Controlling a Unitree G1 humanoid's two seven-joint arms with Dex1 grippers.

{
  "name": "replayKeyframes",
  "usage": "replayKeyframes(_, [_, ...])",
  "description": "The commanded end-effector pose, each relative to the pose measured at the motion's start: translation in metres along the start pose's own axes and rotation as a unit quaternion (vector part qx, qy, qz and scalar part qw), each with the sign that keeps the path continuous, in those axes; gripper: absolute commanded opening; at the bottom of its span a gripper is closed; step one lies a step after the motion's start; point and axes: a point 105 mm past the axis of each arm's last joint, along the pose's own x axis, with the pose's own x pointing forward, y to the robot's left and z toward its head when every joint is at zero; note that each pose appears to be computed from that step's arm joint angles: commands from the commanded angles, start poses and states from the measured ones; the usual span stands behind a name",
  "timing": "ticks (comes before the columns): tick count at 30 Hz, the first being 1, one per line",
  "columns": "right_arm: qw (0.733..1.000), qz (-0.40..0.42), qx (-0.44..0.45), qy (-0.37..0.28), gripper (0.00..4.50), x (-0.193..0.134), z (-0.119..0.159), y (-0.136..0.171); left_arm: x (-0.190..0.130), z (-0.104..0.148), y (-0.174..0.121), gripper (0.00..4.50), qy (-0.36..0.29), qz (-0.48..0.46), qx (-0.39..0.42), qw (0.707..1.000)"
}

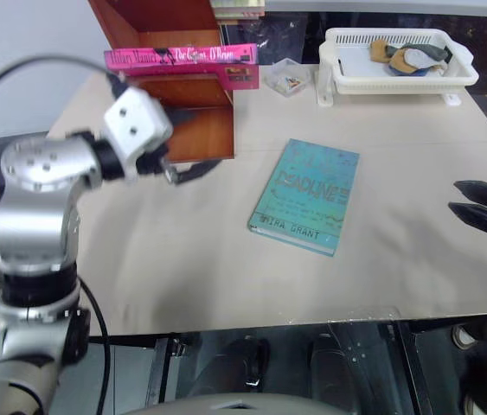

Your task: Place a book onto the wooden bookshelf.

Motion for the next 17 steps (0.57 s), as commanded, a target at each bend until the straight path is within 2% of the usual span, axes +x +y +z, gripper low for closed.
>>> replayKeyframes(1, [0.999,-0.004,-0.036,-0.025,3.18,-0.006,0.015,0.000,-0.014,0.003,-0.008,4.45,-0.025,0.010,-0.017,0.999])
replayKeyframes(3, [0.999,-0.020,-0.033,0.016,3.18,-0.011,-0.007,-0.006,-0.025,-0.037,-0.021,4.45,0.004,0.016,-0.086,0.996])
replayKeyframes(6, [0.998,-0.037,-0.023,0.037,3.18,-0.018,-0.026,-0.012,-0.036,-0.067,-0.038,4.45,0.008,0.018,-0.153,0.988])
replayKeyframes(11, [0.995,-0.071,-0.031,0.056,3.18,-0.033,-0.045,-0.021,-0.042,-0.086,-0.047,4.45,0.006,0.032,-0.184,0.982])
replayKeyframes(17, [0.993,-0.073,-0.048,0.083,3.18,-0.037,-0.056,-0.023,-0.048,-0.093,-0.048,4.45,0.003,0.045,-0.193,0.980])
